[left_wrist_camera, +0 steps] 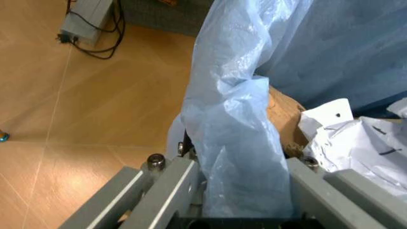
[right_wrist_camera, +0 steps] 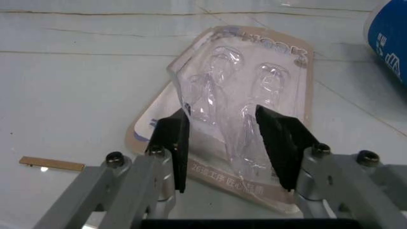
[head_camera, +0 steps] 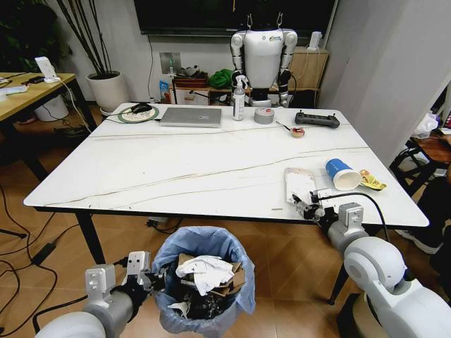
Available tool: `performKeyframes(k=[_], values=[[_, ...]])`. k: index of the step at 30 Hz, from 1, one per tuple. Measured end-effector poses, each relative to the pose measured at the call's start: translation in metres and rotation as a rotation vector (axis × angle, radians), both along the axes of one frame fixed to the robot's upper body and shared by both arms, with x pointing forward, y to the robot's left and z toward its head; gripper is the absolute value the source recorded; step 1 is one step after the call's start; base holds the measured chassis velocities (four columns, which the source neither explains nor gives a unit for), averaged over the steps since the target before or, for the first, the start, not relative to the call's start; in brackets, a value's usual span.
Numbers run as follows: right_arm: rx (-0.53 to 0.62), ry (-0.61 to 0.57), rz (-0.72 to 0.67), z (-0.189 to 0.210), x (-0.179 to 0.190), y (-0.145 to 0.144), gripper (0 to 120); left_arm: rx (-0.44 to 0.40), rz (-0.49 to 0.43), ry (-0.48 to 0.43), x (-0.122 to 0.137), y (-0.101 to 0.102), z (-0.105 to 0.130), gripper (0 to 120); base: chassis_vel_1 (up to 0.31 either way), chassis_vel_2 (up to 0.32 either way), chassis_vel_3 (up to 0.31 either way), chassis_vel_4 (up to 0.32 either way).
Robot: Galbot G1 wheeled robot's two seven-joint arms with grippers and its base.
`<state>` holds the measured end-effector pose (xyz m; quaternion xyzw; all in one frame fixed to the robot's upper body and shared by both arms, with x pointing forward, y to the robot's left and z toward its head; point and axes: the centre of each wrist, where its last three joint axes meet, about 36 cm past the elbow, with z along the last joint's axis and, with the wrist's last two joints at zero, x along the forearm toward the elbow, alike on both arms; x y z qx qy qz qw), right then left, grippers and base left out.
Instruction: Pick up the trash bin and place the trash from the table into it.
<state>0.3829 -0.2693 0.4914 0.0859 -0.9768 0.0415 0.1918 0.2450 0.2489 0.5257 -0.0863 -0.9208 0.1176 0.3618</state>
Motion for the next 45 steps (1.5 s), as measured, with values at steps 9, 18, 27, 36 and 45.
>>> performKeyframes(k=[9,18,27,36,45], values=[[0.005,-0.004,-0.001,0.0,0.001,0.001,8,-0.001,0.001,-0.001,0.0,0.001,0.0,2,0.0,0.0,0.0,0.0],[0.045,-0.053,-0.012,0.014,-0.003,0.002,0,-0.002,-0.003,-0.011,0.002,0.002,0.002,2,0.0,0.0,0.0,0.0],[0.148,-0.15,0.126,0.071,-0.03,0.008,0,-0.005,-0.001,-0.024,0.005,0.003,0.005,2,0.0,0.0,0.0,0.0],[0.223,-0.275,0.458,0.097,-0.063,0.017,0,-0.012,0.006,-0.034,0.007,0.006,0.007,2,0.0,0.0,0.0,0.0],[0.165,-0.378,0.896,0.081,-0.059,0.018,0,-0.012,0.015,-0.037,0.008,0.006,0.009,2,0.0,0.0,0.0,0.0]])
